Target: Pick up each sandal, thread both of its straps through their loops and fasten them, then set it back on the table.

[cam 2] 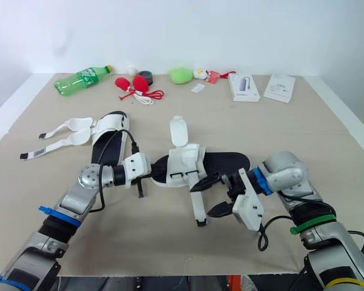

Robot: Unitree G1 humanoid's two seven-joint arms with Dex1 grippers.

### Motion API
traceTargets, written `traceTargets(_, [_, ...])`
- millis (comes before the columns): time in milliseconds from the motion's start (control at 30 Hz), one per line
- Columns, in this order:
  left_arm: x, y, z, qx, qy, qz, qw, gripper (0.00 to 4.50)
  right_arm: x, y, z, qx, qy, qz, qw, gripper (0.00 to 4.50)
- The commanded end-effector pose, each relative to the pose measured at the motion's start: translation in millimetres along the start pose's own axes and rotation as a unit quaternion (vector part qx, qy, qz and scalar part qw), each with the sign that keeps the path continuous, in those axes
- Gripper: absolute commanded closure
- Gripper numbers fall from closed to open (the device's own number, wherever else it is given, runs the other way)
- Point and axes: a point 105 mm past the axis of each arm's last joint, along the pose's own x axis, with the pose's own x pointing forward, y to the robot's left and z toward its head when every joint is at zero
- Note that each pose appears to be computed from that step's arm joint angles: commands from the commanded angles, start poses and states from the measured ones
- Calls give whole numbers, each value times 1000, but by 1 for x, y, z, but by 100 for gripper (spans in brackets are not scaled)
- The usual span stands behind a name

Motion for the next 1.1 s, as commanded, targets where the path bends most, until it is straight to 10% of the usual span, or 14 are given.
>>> traceTargets(33, [3, -15, -9, -10, 18, -29, 999, 450, 2, 0, -4, -55, 16, 1, 998, 2])
traceTargets(333, [3, -14, -10, -12, 20, -30, 999, 450, 15, -3, -5, -65, 6, -25, 998, 2])
traceTargets(700, [2, -15, -11, -13, 21, -32, 999, 450, 22, -6, 1, 28, -22, -67, 997, 448])
traceTargets(1100, [3, -17, -12, -14, 21, -37, 999, 450, -7, -76, -14, 346, -95, -238, 903, 448])
